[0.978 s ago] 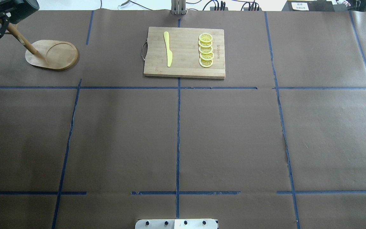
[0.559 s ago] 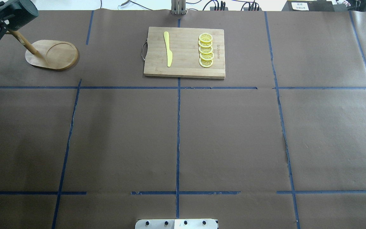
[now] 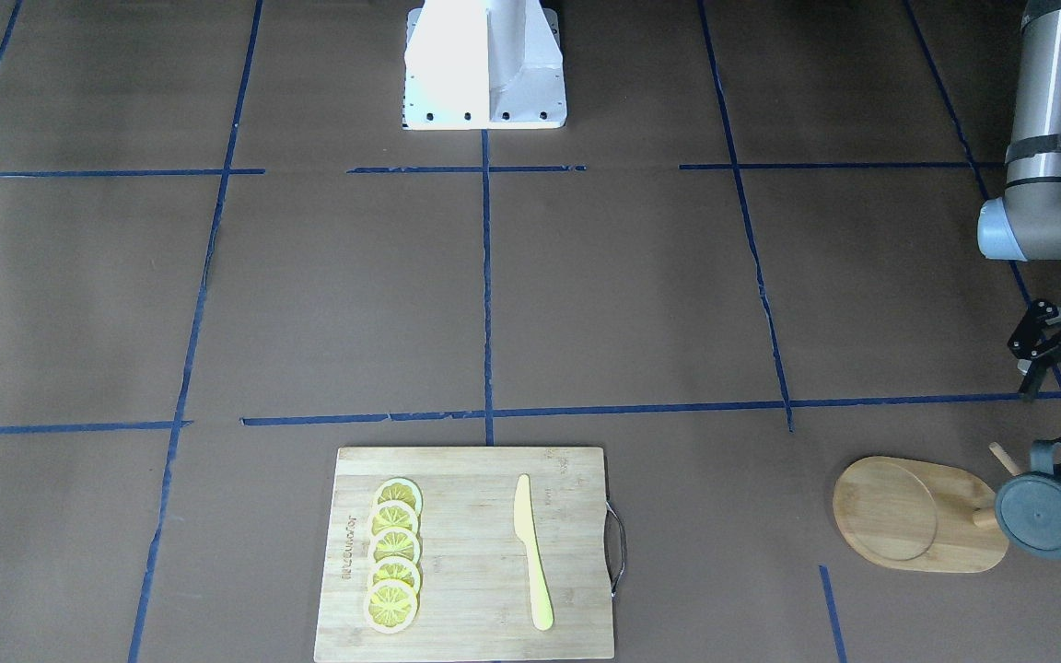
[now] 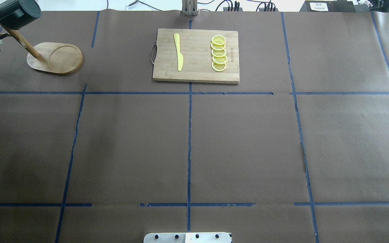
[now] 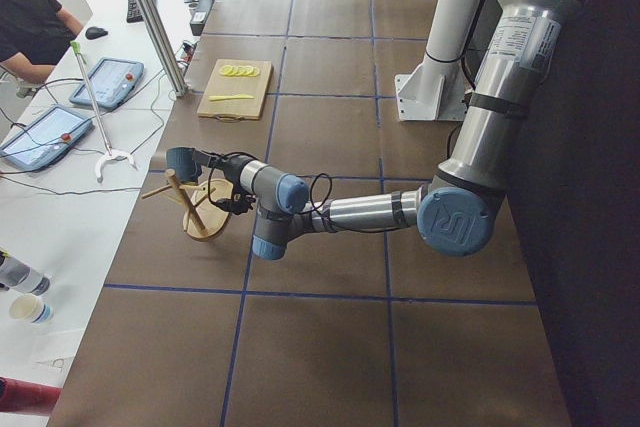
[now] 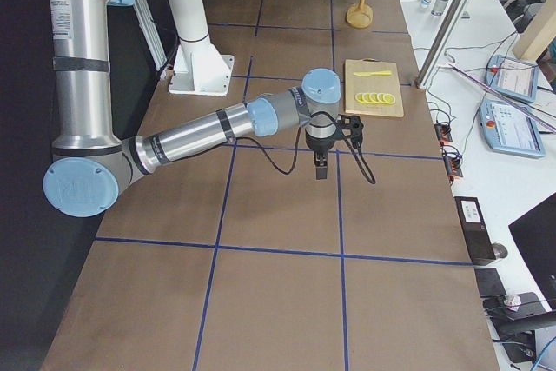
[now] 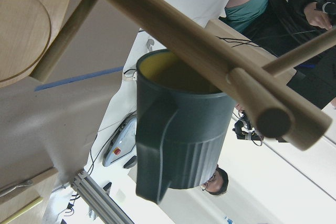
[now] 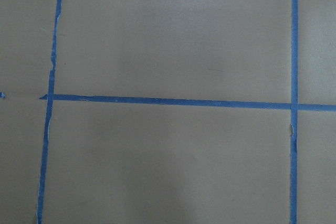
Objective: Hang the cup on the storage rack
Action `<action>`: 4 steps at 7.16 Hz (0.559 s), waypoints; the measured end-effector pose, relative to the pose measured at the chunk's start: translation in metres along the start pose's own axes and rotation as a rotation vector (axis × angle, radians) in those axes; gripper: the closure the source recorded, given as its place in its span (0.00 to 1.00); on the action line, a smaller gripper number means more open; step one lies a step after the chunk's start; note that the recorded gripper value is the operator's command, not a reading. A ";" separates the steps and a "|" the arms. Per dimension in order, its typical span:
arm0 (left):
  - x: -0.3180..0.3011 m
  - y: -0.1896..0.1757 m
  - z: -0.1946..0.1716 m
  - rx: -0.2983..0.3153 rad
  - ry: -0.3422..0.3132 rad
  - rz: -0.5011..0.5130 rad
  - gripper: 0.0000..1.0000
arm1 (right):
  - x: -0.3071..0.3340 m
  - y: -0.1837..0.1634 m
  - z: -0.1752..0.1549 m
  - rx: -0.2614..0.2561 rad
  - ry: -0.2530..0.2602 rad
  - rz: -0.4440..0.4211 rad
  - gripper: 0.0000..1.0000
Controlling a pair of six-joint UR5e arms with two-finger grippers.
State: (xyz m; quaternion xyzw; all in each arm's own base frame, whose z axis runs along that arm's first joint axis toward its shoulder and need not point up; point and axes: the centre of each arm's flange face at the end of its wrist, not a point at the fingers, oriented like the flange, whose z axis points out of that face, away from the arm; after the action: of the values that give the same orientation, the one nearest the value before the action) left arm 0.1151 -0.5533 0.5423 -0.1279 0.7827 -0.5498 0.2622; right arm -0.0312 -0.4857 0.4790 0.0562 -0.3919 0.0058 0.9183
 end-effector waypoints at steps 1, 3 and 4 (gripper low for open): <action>-0.004 0.002 -0.012 -0.033 -0.010 0.126 0.00 | 0.000 0.000 0.000 -0.001 0.000 0.001 0.00; -0.014 -0.001 -0.035 -0.061 -0.046 0.567 0.00 | 0.003 0.000 0.002 -0.002 0.009 0.003 0.00; -0.014 -0.002 -0.038 -0.061 -0.047 0.764 0.00 | 0.005 0.000 0.003 0.001 0.022 0.003 0.00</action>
State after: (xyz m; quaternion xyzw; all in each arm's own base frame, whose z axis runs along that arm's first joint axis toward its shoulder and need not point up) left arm 0.1057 -0.5166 0.5584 0.1526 0.7838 -0.3858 0.4621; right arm -0.0298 -0.4865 0.4843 0.0558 -0.3820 0.0081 0.9224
